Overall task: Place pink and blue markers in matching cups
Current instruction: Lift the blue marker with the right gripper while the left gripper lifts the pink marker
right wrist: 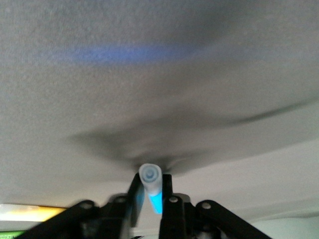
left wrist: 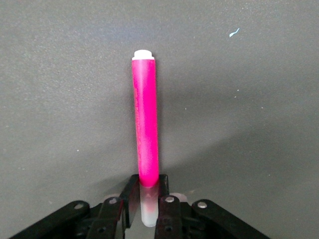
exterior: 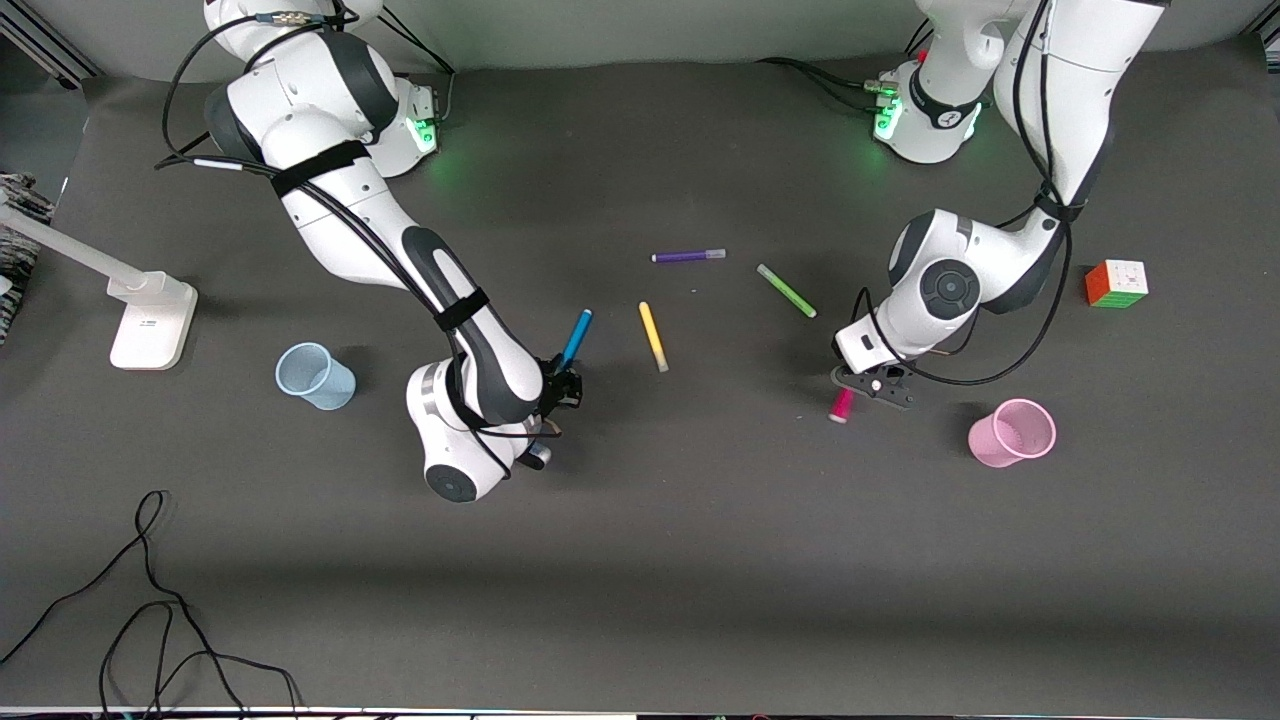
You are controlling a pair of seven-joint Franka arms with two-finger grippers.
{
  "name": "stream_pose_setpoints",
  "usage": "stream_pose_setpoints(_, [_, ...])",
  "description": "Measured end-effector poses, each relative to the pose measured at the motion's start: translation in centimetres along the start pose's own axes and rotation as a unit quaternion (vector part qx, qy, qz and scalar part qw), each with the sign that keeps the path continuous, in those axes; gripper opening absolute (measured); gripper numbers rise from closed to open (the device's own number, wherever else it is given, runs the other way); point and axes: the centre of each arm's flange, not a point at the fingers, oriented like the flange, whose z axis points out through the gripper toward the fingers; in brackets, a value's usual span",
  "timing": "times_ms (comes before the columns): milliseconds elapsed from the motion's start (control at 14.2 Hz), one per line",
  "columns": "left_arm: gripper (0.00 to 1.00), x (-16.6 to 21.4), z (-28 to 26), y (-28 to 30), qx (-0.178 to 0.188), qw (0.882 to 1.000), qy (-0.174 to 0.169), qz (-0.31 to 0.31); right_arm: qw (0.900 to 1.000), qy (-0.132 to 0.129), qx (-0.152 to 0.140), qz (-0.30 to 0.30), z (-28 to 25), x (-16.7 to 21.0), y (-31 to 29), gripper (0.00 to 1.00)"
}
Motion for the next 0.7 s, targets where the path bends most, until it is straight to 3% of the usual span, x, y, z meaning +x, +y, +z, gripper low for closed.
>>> stream_pose_setpoints(211, [0.18, 0.2, -0.3, 0.1, 0.001, 1.000, -0.017, -0.009, 1.000, 0.000, 0.000, 0.000, 0.0, 0.0, 0.0, 0.18])
stream_pose_setpoints(421, [0.18, 2.2, -3.5, -0.5, 0.008, 0.997, -0.071, -0.020, 1.000, 0.006, 0.005, -0.001, -0.4, -0.1, -0.2, 0.18])
stream_pose_setpoints(561, [0.18, 4.2, -9.1, -1.8, 0.016, 0.994, -0.102, -0.041, 0.999, 0.026, 0.019, 0.006, -2.7, -0.9, -0.5, 0.18])
stream_pose_setpoints(702, [0.18, 5.6, -16.1, -4.0, 0.015, 0.990, -0.118, -0.075, 0.997, 0.067, 0.040, 0.016, -7.4, -2.9, -0.5, 0.18])
